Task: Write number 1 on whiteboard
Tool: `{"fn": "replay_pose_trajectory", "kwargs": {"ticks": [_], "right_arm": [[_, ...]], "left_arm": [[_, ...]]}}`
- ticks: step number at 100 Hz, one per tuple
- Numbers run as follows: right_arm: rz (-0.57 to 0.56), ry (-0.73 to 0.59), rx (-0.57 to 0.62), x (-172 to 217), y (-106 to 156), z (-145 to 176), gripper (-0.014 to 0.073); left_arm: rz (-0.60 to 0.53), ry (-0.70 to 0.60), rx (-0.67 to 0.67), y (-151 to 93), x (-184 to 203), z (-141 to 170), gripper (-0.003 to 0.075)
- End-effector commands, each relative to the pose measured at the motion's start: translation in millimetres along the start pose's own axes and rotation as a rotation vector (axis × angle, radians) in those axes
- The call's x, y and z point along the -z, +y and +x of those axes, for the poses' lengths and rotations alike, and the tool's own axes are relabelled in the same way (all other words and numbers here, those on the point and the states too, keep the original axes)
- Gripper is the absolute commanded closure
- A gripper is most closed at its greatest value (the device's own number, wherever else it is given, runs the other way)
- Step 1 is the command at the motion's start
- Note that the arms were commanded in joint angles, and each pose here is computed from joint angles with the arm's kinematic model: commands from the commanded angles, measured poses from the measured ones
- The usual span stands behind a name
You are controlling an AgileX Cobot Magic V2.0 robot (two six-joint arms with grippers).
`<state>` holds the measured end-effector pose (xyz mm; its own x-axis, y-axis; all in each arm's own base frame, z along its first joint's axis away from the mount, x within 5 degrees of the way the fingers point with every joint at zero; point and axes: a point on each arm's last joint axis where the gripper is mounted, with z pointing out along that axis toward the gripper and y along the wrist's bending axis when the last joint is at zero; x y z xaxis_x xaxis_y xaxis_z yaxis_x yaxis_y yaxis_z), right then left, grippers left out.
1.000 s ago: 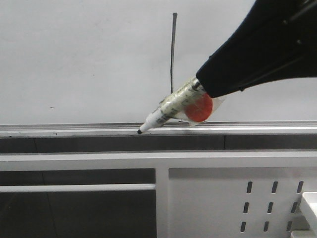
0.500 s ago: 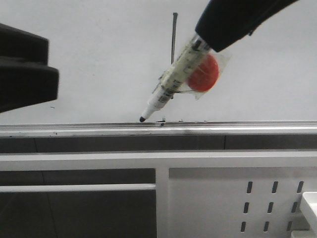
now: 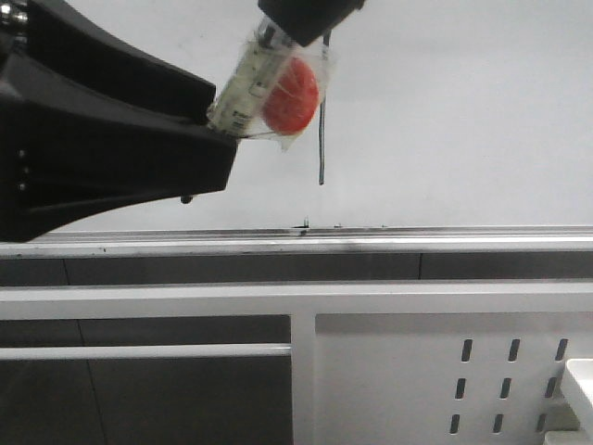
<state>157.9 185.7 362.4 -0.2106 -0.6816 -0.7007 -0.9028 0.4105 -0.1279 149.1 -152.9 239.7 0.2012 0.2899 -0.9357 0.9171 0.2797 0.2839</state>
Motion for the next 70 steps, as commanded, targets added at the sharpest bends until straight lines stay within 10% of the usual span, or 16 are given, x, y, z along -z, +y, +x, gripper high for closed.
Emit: {"fn": "replay_pose_trajectory", "kwargs": {"ticks": [1, 58, 70], "right_arm": [[0.041, -0.100, 0.015, 13.1, -3.4, -13.8, 0.0664], [0.026, -0.116, -0.003, 13.9, -2.3, -15.7, 0.0664], [0.017, -0.125, -0.016, 13.9, -1.4, -16.5, 0.0664]], "left_arm": [[0.008, -0.091, 0.005, 3.5, -2.0, -15.2, 0.0389], [-0.008, -0.097, 0.030, 5.4, -2.8, -14.8, 0.0415], [-0.022, -0.104, 0.045, 6.7, -2.7, -15.5, 0.0584]]}}
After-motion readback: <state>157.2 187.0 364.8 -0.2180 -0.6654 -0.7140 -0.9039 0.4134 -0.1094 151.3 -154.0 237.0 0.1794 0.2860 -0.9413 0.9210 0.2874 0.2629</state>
